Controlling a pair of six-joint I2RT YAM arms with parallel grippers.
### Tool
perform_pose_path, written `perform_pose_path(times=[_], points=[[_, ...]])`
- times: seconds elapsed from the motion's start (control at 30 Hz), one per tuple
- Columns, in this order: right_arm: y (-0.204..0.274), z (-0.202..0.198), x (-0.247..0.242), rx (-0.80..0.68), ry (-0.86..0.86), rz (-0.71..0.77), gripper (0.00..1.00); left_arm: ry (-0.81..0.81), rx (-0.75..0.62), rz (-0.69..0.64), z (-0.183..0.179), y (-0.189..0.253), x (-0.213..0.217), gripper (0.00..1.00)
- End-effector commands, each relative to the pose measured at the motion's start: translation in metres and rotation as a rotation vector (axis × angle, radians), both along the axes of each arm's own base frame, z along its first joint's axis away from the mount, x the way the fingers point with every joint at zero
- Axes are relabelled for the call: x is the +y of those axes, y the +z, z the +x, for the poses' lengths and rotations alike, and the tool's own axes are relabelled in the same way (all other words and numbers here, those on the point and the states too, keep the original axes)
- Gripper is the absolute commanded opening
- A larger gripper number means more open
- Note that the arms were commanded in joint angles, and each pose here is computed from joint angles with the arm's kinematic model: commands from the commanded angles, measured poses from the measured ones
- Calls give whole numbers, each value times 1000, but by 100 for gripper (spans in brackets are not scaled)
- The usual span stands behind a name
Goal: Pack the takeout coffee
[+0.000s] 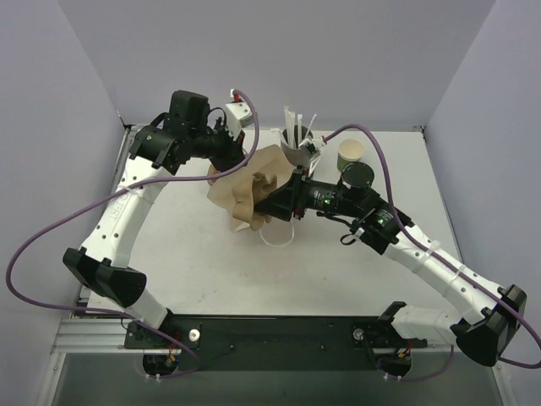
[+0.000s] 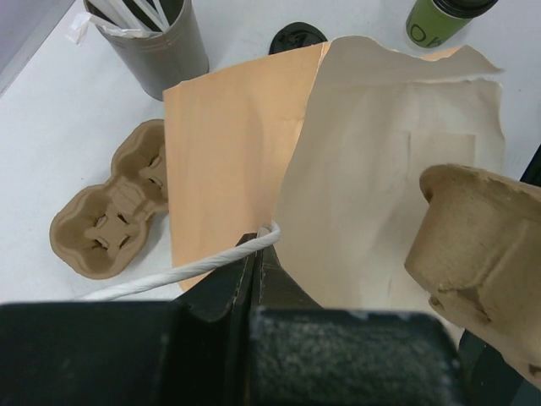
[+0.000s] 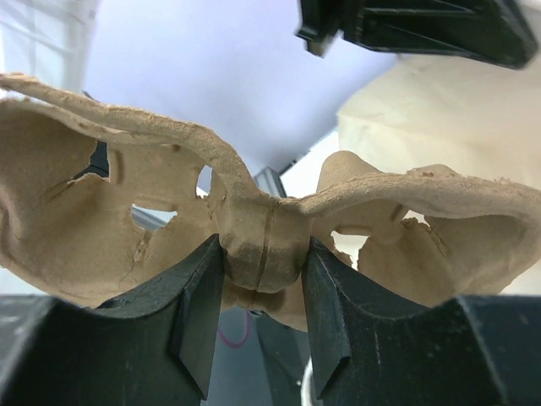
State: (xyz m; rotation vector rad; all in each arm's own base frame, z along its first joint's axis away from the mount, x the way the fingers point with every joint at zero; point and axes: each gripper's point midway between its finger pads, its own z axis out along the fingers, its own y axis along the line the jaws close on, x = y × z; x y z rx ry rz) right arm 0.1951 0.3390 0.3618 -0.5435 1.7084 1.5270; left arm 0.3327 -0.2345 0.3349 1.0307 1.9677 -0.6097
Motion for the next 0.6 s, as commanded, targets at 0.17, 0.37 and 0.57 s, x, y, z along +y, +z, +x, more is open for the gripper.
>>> perform_pose_path(times=[0.17, 0.37, 0.57], points=[[-22, 8, -22, -131, -68, -235, 36, -136, -8, -60, -30, 23, -24, 0], [-21, 7, -17, -186, -25, -284, 36, -209, 21, -55, -46, 18, -35, 0], [-40, 13, -21, -201, -29, -390, 36, -247, 2, -54, -56, 24, -35, 0]])
